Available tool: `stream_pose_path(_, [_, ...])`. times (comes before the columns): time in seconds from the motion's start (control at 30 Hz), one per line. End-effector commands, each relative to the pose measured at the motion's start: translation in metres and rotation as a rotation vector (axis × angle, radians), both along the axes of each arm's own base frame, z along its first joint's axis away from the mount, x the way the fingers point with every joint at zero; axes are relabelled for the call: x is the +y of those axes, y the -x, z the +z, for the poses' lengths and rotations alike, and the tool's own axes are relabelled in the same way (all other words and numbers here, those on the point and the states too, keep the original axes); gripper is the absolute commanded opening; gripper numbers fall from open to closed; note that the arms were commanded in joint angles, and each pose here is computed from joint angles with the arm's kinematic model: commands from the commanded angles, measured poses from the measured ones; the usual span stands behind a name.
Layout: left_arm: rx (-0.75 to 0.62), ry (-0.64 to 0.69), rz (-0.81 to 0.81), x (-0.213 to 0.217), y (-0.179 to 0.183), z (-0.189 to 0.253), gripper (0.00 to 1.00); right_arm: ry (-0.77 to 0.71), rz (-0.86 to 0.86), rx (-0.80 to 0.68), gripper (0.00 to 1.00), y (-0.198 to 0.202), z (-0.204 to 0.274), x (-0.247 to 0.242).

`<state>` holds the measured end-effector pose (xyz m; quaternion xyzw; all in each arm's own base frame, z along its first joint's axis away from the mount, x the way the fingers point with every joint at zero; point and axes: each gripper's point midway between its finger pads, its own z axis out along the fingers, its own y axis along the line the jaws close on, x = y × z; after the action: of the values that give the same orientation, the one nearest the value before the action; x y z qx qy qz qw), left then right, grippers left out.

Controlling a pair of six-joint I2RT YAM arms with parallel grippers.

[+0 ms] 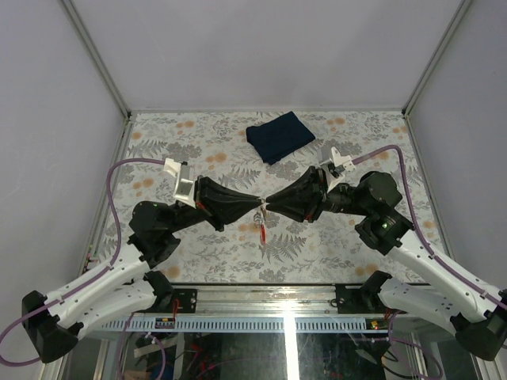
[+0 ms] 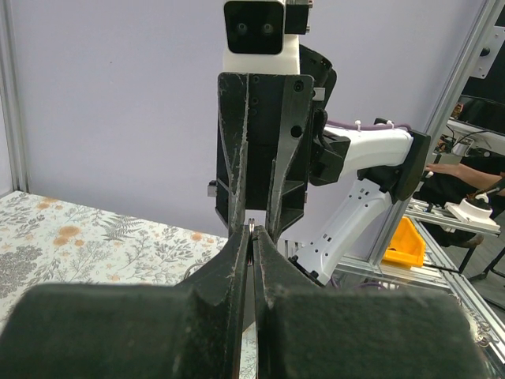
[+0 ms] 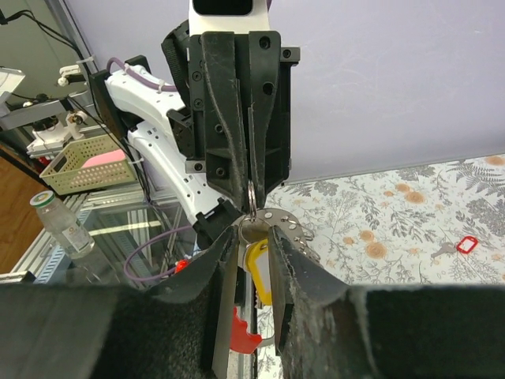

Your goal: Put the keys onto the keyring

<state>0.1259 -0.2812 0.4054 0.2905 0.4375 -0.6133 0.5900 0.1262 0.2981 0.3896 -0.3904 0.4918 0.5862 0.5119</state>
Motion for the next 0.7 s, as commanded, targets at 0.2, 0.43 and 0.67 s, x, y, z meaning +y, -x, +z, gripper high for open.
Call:
stream_pose_path(0.2, [-0.084,0.062,-0.004,0.0060,0.0067,0.0295,0.00,-0.050,0.052,-0.065,0.26,0.0044,0.0186,0.0031])
stream_pose_path(0.43, [-0.082,0.055,-0.004,0.0048,0.0059,0.0277,0.00,-0.057,0.061,-0.065,0.24,0.0047,0.0217,0.0043])
stream_pose_path(0.67, [-0.079,0.052,0.000,0.0045,0.0047,0.0271,0.00,-0.059,0.075,-0.065,0.24,0.0066,0.0228,0.0050])
